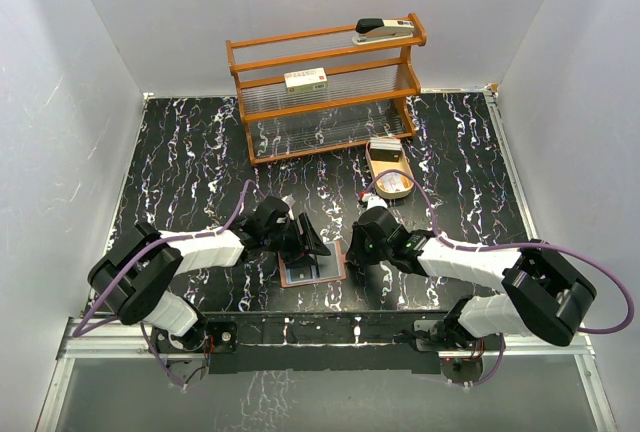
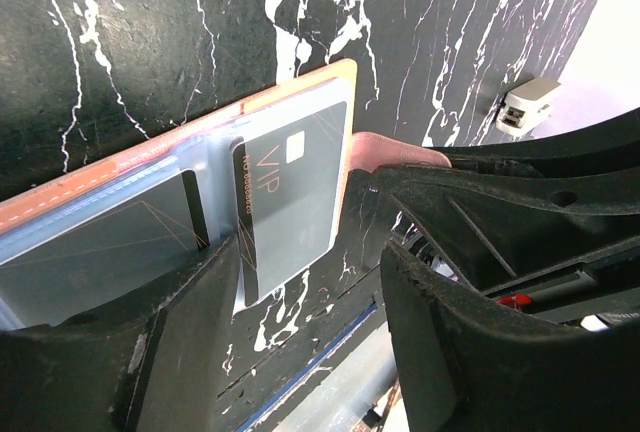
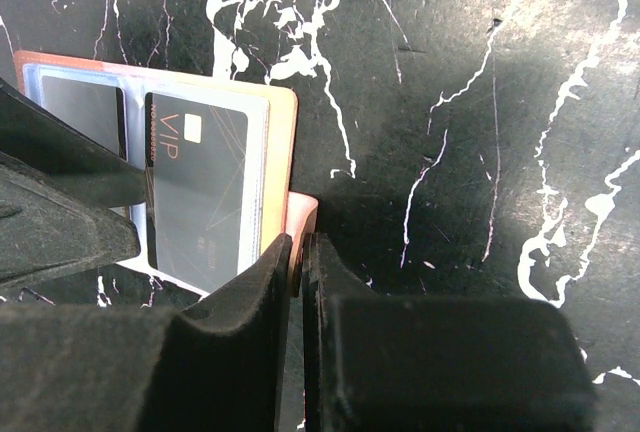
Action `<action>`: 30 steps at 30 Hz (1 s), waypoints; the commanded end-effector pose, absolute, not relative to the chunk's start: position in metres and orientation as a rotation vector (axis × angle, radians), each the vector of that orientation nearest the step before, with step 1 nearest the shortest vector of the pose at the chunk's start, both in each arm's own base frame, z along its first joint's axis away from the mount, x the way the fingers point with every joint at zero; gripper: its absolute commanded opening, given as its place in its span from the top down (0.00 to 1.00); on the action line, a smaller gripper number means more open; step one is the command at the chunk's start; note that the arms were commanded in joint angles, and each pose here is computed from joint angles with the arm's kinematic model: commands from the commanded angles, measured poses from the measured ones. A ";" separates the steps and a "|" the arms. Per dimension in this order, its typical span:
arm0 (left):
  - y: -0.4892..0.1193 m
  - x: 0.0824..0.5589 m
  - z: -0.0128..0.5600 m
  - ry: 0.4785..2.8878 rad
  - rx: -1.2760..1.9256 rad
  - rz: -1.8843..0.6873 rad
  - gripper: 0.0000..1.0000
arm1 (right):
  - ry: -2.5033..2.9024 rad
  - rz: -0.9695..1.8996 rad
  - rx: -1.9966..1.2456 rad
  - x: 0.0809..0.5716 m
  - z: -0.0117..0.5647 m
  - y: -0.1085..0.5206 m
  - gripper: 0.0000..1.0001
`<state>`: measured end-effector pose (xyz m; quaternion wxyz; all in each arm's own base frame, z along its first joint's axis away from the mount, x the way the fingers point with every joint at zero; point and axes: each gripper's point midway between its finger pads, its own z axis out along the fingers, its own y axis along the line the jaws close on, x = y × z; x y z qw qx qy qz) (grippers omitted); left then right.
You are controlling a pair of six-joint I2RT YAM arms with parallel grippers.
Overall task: Put the credit cards into the card holder
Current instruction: Insert the credit card into the card holder, then close the card holder at the center of the board.
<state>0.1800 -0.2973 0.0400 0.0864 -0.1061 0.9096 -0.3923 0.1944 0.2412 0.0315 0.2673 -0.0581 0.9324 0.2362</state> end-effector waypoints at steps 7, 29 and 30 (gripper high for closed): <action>-0.310 0.186 0.063 2.672 -0.290 -1.224 0.43 | 2.447 0.721 -0.137 0.201 0.045 0.253 1.00; -0.198 0.165 0.064 2.763 -0.475 -0.546 0.29 | 2.440 0.737 -0.123 0.192 0.057 0.245 1.00; -0.195 0.161 0.061 2.775 -0.488 -0.538 0.29 | 2.440 0.742 -0.125 0.191 0.058 0.245 1.00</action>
